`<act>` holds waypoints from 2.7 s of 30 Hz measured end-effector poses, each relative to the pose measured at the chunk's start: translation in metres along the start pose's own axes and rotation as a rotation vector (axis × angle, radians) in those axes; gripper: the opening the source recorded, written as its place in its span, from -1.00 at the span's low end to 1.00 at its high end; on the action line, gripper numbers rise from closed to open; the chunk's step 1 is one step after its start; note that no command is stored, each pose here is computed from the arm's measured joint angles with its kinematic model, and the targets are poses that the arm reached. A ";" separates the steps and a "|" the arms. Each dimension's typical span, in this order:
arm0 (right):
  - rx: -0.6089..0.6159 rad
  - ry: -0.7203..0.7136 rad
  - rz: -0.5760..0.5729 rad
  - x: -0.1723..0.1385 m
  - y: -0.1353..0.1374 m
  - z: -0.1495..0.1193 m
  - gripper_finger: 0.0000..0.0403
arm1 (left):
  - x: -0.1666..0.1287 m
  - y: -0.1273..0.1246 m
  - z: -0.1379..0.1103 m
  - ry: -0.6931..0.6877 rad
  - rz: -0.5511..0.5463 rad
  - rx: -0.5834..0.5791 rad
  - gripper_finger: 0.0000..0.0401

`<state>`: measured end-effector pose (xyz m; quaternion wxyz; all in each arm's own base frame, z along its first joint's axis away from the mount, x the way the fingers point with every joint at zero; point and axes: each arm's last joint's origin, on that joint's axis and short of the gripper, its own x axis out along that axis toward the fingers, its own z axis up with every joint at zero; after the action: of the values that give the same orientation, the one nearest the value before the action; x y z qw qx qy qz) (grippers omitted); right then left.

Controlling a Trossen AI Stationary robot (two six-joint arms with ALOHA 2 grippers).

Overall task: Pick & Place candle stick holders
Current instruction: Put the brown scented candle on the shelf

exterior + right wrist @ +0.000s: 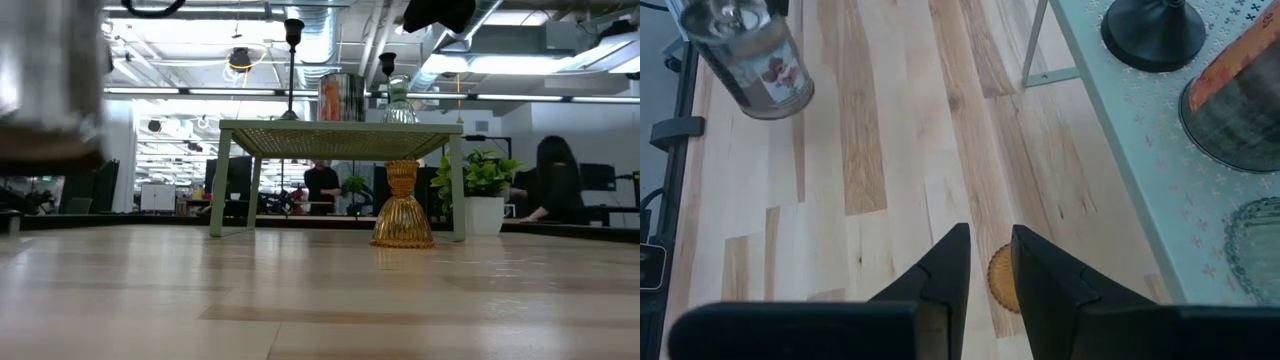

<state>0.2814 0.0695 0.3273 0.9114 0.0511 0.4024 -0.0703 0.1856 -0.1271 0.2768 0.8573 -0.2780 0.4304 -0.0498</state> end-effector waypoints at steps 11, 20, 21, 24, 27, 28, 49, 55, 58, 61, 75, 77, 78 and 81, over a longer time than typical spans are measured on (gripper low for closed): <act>0.000 0.000 0.000 0.000 0.000 0.000 -0.65 | -0.071 -0.002 0.039 -0.236 0.028 -0.033 -0.99; 0.000 0.006 -0.004 0.000 -0.001 0.000 -0.65 | -0.140 -0.008 0.070 -0.249 0.211 -0.026 -0.99; -0.002 0.005 -0.007 0.000 -0.001 0.000 -0.65 | -0.149 -0.009 0.074 -0.268 0.227 -0.015 -0.99; -0.018 0.001 -0.020 0.000 -0.001 0.000 -0.65 | -0.172 -0.010 0.086 -0.320 0.282 0.013 -0.99; -0.018 -0.005 -0.036 0.000 -0.002 0.000 -0.65 | -0.189 -0.006 0.095 -0.389 0.347 0.049 -0.99; -0.018 -0.005 -0.036 0.000 -0.002 0.000 -0.65 | -0.194 -0.004 0.098 -0.417 0.370 0.050 -0.99; -0.017 -0.010 -0.053 0.000 -0.002 0.000 -0.65 | -0.187 0.069 0.159 -0.319 0.733 0.069 -0.98; -0.018 -0.006 -0.054 0.000 -0.002 -0.001 -0.65 | -0.198 0.094 0.181 -0.424 0.699 0.062 -0.98; -0.020 -0.004 -0.054 0.000 -0.002 -0.001 -0.65 | -0.206 0.108 0.183 -0.435 0.696 0.019 -0.98; -0.020 -0.004 -0.054 0.000 -0.002 -0.001 -0.65 | -0.211 0.121 0.185 -0.438 0.684 -0.024 -0.98; -0.023 0.010 -0.061 0.000 -0.003 -0.002 -0.65 | -0.177 0.170 0.216 -0.304 0.554 -0.078 -0.98; -0.023 0.010 -0.061 0.000 -0.003 -0.002 -0.65 | -0.173 0.173 0.219 -0.299 0.544 -0.079 -0.98; -0.023 0.010 -0.061 0.000 -0.003 -0.002 -0.65 | -0.171 0.174 0.220 -0.299 0.544 -0.079 -0.98; -0.023 0.010 -0.060 0.000 -0.003 -0.002 -0.65 | -0.170 0.176 0.221 -0.296 0.542 -0.080 -0.97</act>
<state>0.2795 0.0668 0.3257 0.9073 0.0289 0.4091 -0.0930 0.2220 0.1720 0.4111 0.8812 -0.1908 0.3607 0.2387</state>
